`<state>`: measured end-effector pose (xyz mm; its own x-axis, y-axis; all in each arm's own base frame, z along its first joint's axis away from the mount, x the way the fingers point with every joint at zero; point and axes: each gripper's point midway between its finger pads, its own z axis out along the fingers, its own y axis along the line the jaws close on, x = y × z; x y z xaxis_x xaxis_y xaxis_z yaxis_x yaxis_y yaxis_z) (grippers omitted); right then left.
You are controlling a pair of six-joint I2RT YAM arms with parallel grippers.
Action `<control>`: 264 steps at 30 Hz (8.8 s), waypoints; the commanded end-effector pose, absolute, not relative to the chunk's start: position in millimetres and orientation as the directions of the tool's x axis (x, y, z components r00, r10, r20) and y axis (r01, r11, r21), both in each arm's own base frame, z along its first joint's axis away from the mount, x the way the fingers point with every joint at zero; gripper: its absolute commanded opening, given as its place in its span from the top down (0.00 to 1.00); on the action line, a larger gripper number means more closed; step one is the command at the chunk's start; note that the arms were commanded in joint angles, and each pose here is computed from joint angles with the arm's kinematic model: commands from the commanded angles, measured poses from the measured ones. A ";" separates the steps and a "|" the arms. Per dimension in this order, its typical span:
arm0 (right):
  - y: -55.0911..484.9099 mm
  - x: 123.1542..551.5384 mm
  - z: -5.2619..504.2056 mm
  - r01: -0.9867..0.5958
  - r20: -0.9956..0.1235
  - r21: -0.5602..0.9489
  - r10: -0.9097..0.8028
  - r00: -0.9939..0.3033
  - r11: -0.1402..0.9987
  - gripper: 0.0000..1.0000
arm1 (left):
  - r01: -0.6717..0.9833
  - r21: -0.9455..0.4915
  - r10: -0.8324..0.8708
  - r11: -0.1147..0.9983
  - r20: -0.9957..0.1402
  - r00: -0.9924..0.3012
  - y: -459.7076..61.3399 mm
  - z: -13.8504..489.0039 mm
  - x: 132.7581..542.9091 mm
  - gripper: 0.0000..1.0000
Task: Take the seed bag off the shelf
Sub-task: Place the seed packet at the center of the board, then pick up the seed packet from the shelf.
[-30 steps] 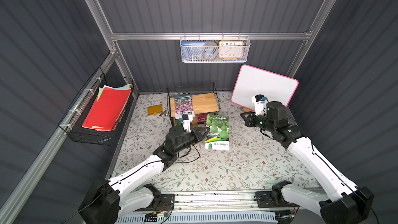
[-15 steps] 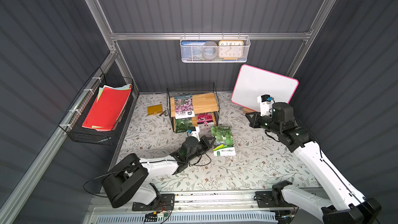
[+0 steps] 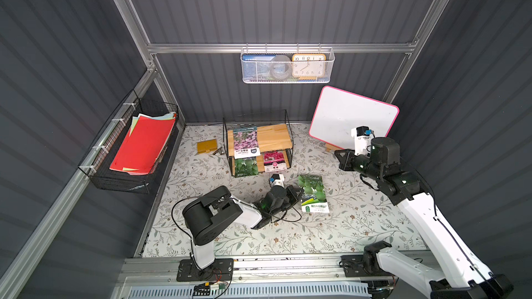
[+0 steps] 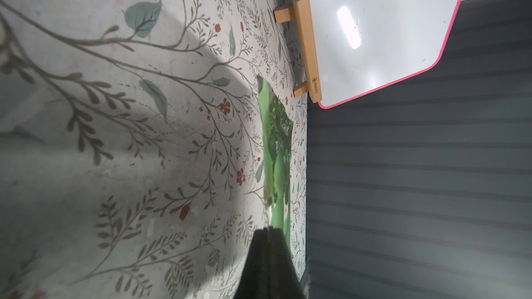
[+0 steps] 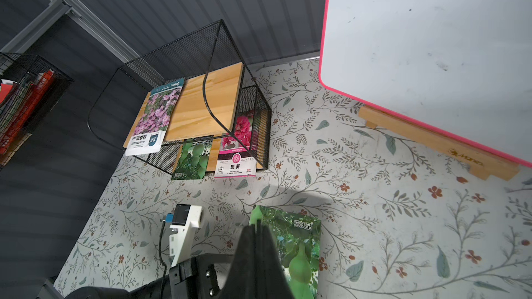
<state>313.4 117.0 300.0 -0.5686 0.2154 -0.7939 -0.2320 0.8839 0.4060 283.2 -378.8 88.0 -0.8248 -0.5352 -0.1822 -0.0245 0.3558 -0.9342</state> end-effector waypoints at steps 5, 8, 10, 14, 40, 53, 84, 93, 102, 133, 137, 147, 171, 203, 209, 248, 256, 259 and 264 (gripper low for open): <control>114.3 312.1 299.2 -0.240 -0.797 0.403 0.210 -0.566 0.883 1.00 | -0.089 -0.928 -0.569 0.363 -0.145 -0.809 -391.2 58.9 292.4 1.00; 114.1 312.5 297.1 -0.238 -0.793 0.405 0.210 -0.571 0.883 1.00 | -0.109 -0.921 -0.575 0.375 -0.138 -0.807 -392.3 51.4 294.3 1.00; 114.6 312.5 295.7 -0.239 -0.790 0.409 0.211 -0.575 0.881 1.00 | -0.119 -0.913 -0.577 0.390 -0.142 -0.804 -392.8 48.4 296.2 1.00; 114.8 317.7 298.1 -0.243 -0.800 0.412 0.221 -0.558 0.878 1.00 | -0.144 -0.886 -0.567 0.440 -0.150 -0.810 -395.9 37.9 298.6 1.00; 120.5 317.2 299.9 -0.274 -0.795 0.441 0.230 -0.561 0.855 1.00 | -0.264 -0.751 -0.549 0.606 -0.153 -0.822 -386.2 13.8 291.9 0.23; 128.4 318.6 302.1 -0.302 -0.785 0.469 0.234 -0.574 0.830 1.00 | -0.303 -0.626 -0.556 0.719 -0.256 -0.791 -340.4 79.1 280.1 0.19; 280.7 317.6 287.3 -0.493 -0.747 0.429 -0.010 -0.665 0.757 1.00 | -0.539 -0.542 -0.693 0.645 -0.712 -0.113 -48.5 321.8 246.2 1.00; 291.8 320.2 281.8 -0.495 -0.736 0.439 -0.015 -0.676 0.749 1.00 | -0.331 -0.421 -0.441 0.844 -0.898 0.017 -50.9 421.8 269.0 1.00; 300.5 326.2 276.5 -0.503 -0.724 0.441 -0.037 -0.689 0.743 1.00 | -0.227 -0.308 -0.287 0.924 -0.950 0.120 -39.8 497.2 293.1 1.00; 362.6 371.9 267.7 -0.495 -0.628 0.520 -0.080 -0.774 0.696 1.00 | -0.040 -0.353 -0.341 0.935 -0.859 -0.383 64.4 270.5 460.9 1.00; 372.5 380.6 267.9 -0.488 -0.621 0.526 -0.077 -0.780 0.697 0.96 | -0.035 -0.347 -0.334 0.937 -0.864 -0.377 61.1 273.4 464.7 1.00; 386.5 391.2 256.3 -0.462 -0.592 0.545 -0.069 -0.803 0.700 0.86 | -0.043 -0.317 -0.304 0.947 -0.846 -0.437 47.1 251.7 477.4 1.00; 403.8 441.8 210.0 -0.308 -0.479 0.545 -0.012 -0.878 0.780 0.48 | 0.012 -0.332 -0.269 0.943 -0.785 -0.558 1.7 187.7 500.6 1.00; 423.0 462.0 175.6 -0.226 -0.363 0.648 0.034 -0.931 0.727 0.49 | 0.108 -0.405 -0.249 0.908 -0.728 -0.639 -22.3 150.8 504.6 1.00; 427.4 463.2 171.5 -0.211 -0.340 0.669 0.042 -0.939 0.713 0.50 | 0.111 -0.406 -0.246 0.907 -0.725 -0.643 -24.7 150.0 505.2 1.00; 464.8 461.8 167.0 -0.196 -0.292 0.757 0.055 -0.955 0.623 0.62 | 0.107 -0.391 -0.228 0.914 -0.713 -0.663 -42.0 158.1 507.5 1.00; 469.6 460.2 163.9 -0.196 -0.287 0.761 0.051 -0.956 0.618 0.67 | 0.109 -0.389 -0.222 0.915 -0.711 -0.668 -42.7 154.0 508.2 1.00; 470.7 460.1 161.9 -0.192 -0.283 0.762 0.051 -0.958 0.618 0.70 | 0.109 -0.389 -0.222 0.915 -0.710 -0.668 -42.8 153.6 508.4 1.00; 471.4 460.8 160.3 -0.190 -0.282 0.762 0.053 -0.958 0.620 0.84 | 0.112 -0.387 -0.220 0.915 -0.713 -0.666 -42.8 154.8 509.2 1.00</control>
<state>469.1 466.5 194.5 -0.9373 0.0847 -0.3381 -0.2283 0.5838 0.7792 503.9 -31.4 149.5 -0.6676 -0.2493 -0.7015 0.0681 0.9179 -0.3909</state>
